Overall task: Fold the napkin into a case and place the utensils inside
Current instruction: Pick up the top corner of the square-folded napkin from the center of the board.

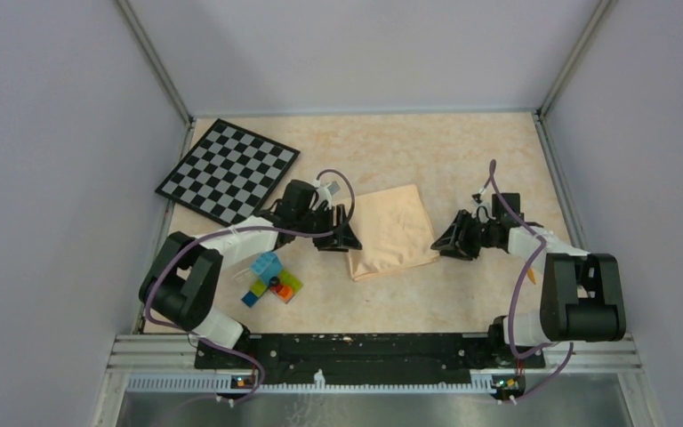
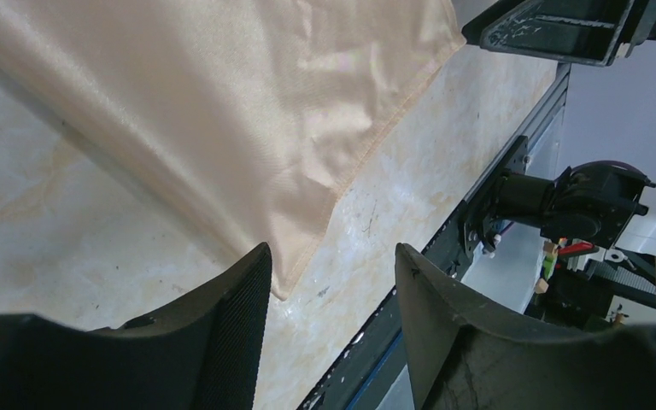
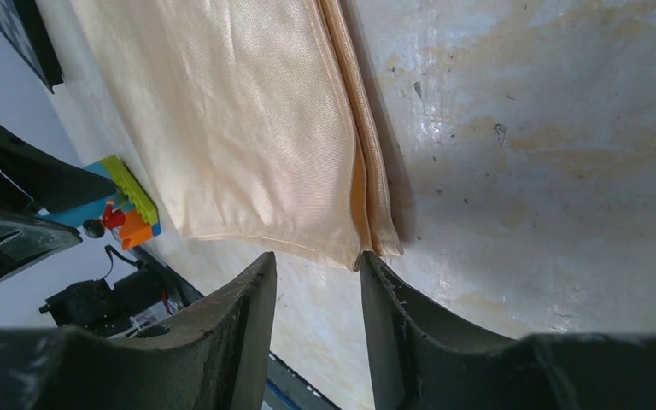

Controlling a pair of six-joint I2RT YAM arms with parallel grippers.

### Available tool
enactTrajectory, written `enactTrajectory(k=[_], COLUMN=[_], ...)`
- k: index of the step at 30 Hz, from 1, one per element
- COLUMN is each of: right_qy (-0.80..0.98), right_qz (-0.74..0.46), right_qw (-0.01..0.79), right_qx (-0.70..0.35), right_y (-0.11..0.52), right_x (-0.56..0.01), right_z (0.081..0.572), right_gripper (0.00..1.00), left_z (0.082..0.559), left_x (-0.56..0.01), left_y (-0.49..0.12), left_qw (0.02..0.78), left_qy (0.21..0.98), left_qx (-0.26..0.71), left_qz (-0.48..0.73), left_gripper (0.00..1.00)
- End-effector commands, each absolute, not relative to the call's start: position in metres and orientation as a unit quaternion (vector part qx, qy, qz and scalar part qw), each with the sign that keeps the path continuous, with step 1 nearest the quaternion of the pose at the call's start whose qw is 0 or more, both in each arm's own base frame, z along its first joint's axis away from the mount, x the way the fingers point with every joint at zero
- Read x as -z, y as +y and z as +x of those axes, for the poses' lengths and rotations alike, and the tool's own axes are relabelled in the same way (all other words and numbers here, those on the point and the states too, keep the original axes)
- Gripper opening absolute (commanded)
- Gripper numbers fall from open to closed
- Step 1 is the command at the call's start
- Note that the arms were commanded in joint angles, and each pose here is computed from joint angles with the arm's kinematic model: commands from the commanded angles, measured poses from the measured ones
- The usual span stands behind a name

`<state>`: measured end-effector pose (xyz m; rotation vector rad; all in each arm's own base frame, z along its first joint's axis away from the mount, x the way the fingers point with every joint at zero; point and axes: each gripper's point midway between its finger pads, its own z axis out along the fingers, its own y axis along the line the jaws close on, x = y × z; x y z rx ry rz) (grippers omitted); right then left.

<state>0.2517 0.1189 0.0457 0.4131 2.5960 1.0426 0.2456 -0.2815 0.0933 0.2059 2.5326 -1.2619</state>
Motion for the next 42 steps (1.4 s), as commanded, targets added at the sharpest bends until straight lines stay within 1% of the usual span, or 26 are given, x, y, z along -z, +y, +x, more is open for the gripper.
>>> enactTrajectory(k=[1,7,12,14,17,20,23,24,25,26,30,33,36,39,42], right_qy=[0.905,0.91,0.911,0.91,0.908,0.907,0.907,0.906,0.906,0.907,0.916,0.92,0.915,0.907,0.894], right_qz=[0.127,0.134,0.133,0.134,0.134,0.134,0.129,0.128,0.126,0.123,0.09,0.056,0.024,-0.002,-0.022], right_qw=[0.171,0.16,0.162,0.161,0.16,0.157,0.165,0.166,0.167,0.169,0.18,0.184,0.191,0.183,0.169], right_qx=[-0.369,-0.358,-0.355,-0.358,-0.364,-0.366,-0.365,-0.367,-0.367,-0.366,-0.347,-0.342,-0.356,-0.379,-0.414], right_y=[0.119,0.117,0.116,0.117,0.118,0.119,0.118,0.119,0.119,0.12,0.129,0.146,0.168,0.194,0.227], right_x=[-0.047,-0.04,-0.04,-0.039,-0.037,-0.035,-0.039,-0.04,-0.042,-0.043,-0.057,-0.069,-0.084,-0.089,-0.09], right_z=[0.257,0.249,0.249,0.249,0.25,0.252,0.256,0.256,0.257,0.259,0.263,0.266,0.274,0.284,0.297], right_gripper=[0.41,0.43,0.42,0.4,0.33,0.3,0.22,0.16,0.06,0.0,0.0,0.0,0.0,0.0,0.0], left_z=[0.247,0.243,0.241,0.24,0.24,0.24,0.239,0.238,0.236,0.237,0.229,0.222,0.217,0.214,0.208], left_x=[-0.095,-0.091,-0.087,-0.087,-0.084,-0.079,-0.072,-0.069,-0.066,-0.065,-0.052,-0.043,-0.035,-0.032,-0.032], left_y=[-0.283,-0.279,-0.278,-0.278,-0.277,-0.275,-0.273,-0.272,-0.271,-0.273,-0.278,-0.281,-0.277,-0.273,-0.27], left_qw=[0.164,0.162,0.157,0.157,0.156,0.156,0.153,0.149,0.144,0.148,0.129,0.118,0.115,0.116,0.116], left_qy=[0.875,0.878,0.879,0.88,0.882,0.885,0.889,0.891,0.893,0.89,0.891,0.894,0.899,0.902,0.901], left_qx=[0.448,0.444,0.443,0.442,0.439,0.432,0.426,0.423,0.422,0.427,0.431,0.426,0.418,0.412,0.415], left_qz=[0.08,0.078,0.077,0.076,0.075,0.074,0.072,0.07,0.068,0.069,0.066,0.067,0.061,0.058,0.054], left_gripper=[0.6,0.59,0.59,0.59,0.59,0.59,0.62,0.63,0.63,0.63,0.59,0.51,0.46,0.46,0.51])
